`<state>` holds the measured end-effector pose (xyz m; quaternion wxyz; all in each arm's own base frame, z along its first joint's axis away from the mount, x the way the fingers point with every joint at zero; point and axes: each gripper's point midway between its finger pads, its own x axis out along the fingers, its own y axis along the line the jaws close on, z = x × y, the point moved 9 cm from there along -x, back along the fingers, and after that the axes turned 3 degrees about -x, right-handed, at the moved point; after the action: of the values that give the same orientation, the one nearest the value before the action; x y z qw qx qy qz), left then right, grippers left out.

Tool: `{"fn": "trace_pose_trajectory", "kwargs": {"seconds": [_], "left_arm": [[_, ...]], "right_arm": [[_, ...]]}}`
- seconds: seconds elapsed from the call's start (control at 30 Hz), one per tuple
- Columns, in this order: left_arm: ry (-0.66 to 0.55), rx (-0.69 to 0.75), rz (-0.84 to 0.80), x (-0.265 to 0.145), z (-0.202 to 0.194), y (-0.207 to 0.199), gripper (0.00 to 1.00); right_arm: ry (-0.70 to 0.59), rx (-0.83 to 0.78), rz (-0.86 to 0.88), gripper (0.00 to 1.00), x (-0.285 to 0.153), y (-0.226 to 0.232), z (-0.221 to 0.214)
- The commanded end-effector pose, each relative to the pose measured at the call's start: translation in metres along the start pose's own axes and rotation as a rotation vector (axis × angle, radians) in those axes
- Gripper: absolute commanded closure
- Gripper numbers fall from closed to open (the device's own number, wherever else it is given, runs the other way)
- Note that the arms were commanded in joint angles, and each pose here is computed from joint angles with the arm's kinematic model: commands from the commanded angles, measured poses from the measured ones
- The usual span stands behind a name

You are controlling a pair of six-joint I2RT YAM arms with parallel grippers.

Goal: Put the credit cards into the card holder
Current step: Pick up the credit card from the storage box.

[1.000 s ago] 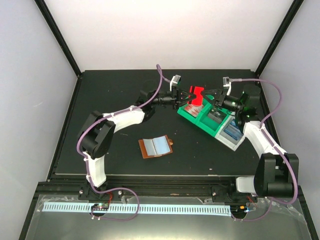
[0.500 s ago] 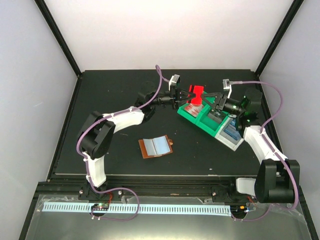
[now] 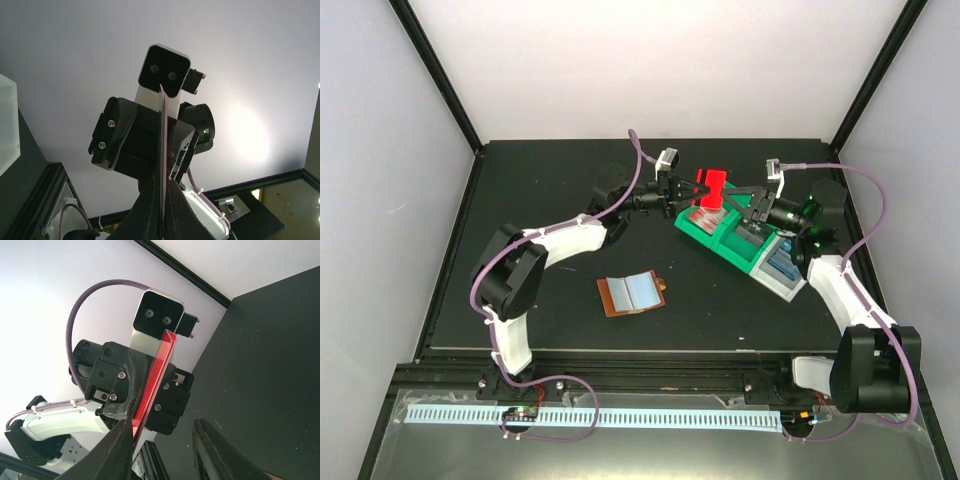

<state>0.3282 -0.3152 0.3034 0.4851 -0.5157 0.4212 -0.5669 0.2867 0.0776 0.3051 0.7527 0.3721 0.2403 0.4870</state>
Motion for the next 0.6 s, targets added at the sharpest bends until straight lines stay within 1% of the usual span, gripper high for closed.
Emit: {"fn": "trace_pose_trajectory", "kwargs": {"seconds": [0.0, 0.57], "left_arm": [[-0.021, 0.134, -0.115, -0.007, -0.004, -0.044, 0.99], [0.001, 0.192, -0.139, -0.010, -0.012, -0.058, 0.98]], "right_arm": [[0.009, 0.027, 0.002, 0.66, 0.000, -0.001, -0.007], [-0.009, 0.067, -0.008, 0.69, 0.000, -0.004, -0.007]]}}
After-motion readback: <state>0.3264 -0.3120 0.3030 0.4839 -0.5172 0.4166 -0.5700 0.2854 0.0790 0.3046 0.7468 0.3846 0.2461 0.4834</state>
